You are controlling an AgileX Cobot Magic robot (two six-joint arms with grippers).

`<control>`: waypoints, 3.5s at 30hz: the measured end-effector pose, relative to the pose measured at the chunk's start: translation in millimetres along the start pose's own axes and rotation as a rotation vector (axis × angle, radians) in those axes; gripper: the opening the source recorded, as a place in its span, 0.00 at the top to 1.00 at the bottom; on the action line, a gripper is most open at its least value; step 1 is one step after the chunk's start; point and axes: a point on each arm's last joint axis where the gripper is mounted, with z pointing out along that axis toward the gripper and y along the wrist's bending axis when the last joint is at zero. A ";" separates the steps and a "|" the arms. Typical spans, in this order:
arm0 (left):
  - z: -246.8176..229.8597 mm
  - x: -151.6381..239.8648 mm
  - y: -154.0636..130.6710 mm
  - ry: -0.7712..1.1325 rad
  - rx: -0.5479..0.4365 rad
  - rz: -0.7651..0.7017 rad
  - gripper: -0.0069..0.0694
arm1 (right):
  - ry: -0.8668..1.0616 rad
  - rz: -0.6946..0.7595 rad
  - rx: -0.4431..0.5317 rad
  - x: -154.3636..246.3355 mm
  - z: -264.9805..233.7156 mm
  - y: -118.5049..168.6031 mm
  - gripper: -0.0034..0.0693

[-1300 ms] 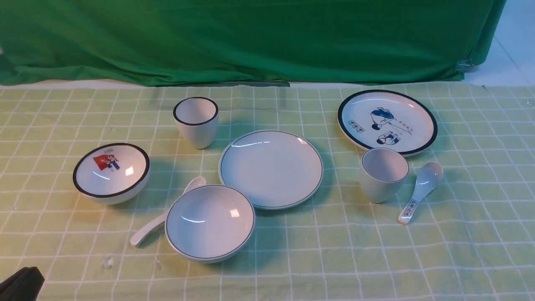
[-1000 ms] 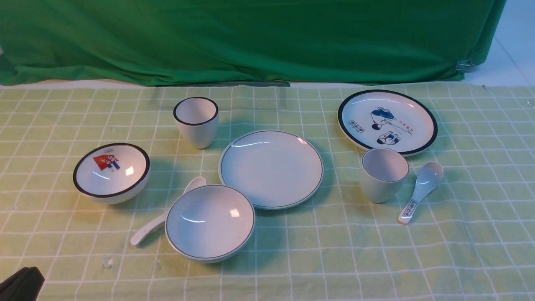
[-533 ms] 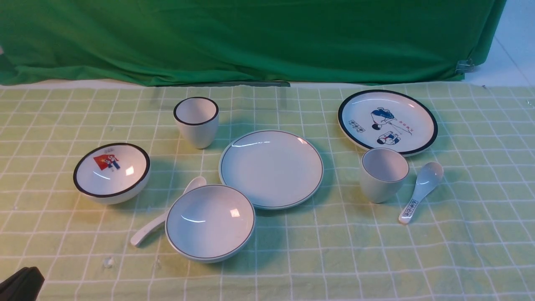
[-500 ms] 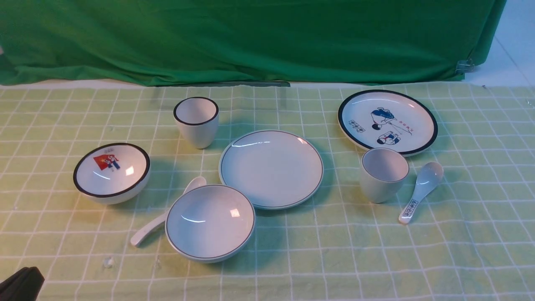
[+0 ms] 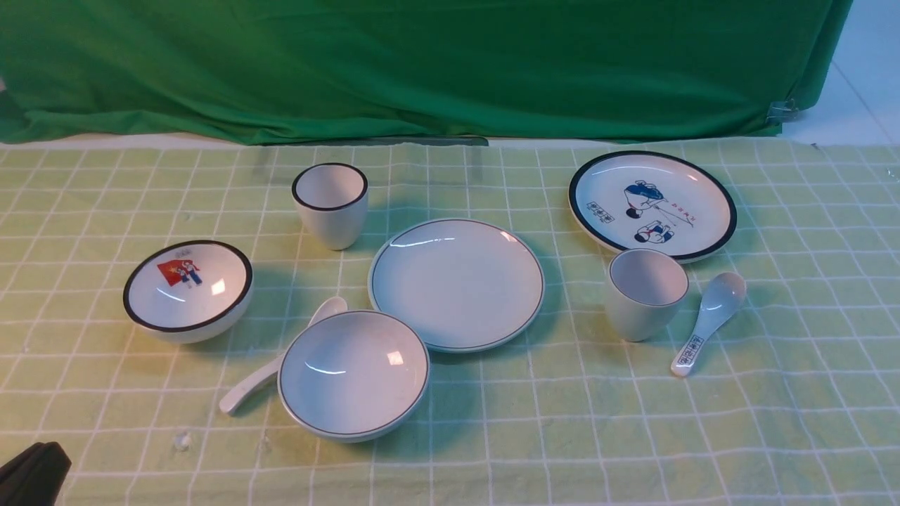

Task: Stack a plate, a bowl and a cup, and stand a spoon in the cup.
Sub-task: Use the left arm to grab a blue rice bowl, then use the left arm to put the blue rice bowl into the blue large plate in the middle

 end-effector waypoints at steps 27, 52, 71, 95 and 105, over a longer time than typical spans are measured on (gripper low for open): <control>-51.4 -151.3 -21.8 -0.839 0.252 -0.306 0.89 | -0.775 0.054 -0.099 -148.9 -41.9 19.4 0.88; 179.2 -36.2 -59.4 1.029 -0.036 -0.245 0.70 | 0.883 -0.364 -0.357 -23.4 147.0 103.5 0.90; 230.8 6.1 -71.0 1.026 -0.068 -0.222 0.38 | 0.919 -0.468 -0.521 -15.1 129.6 143.0 0.83; 339.7 -65.4 -114.4 0.796 0.174 -0.062 0.88 | 0.852 -0.506 -0.553 -17.2 133.5 145.8 0.78; 364.8 -15.1 -113.9 0.964 0.157 -0.062 0.86 | 0.825 -0.570 -0.586 -17.7 134.0 146.2 0.77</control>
